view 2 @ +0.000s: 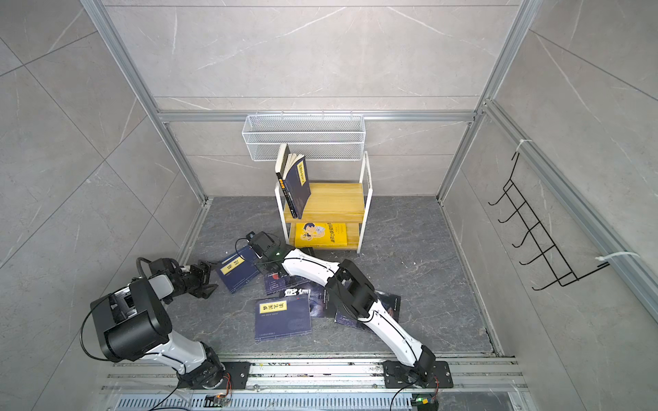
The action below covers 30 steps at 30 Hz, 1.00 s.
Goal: Stacking books/files
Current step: Pick up the book from the book.
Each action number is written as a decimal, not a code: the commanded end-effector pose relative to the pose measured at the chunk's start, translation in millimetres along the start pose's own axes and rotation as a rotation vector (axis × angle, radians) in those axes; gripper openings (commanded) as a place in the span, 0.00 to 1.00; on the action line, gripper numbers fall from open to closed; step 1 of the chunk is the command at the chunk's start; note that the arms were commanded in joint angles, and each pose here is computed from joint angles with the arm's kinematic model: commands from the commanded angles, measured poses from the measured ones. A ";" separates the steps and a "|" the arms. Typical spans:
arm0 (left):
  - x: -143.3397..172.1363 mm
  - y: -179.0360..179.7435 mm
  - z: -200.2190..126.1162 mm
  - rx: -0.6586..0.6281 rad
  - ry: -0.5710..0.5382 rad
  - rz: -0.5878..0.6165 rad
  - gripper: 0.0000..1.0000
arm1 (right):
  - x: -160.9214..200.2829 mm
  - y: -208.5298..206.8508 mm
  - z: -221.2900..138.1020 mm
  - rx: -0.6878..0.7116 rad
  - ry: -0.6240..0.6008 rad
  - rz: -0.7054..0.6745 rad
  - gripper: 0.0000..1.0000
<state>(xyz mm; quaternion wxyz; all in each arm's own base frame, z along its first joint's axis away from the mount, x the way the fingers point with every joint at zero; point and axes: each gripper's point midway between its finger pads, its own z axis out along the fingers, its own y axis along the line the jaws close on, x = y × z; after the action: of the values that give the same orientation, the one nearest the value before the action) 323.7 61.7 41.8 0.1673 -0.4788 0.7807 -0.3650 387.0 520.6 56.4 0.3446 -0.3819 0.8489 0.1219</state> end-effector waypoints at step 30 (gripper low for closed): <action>26.7 -11.3 8.6 0.019 0.076 -0.001 0.55 | 72.7 -5.9 27.7 -0.035 0.228 0.049 0.00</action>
<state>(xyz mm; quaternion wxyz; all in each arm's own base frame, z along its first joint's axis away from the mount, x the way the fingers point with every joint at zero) 328.2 37.2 37.6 0.1395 -0.4621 0.7824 -0.3934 387.9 518.1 53.2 0.3233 -0.3697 0.8586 0.1467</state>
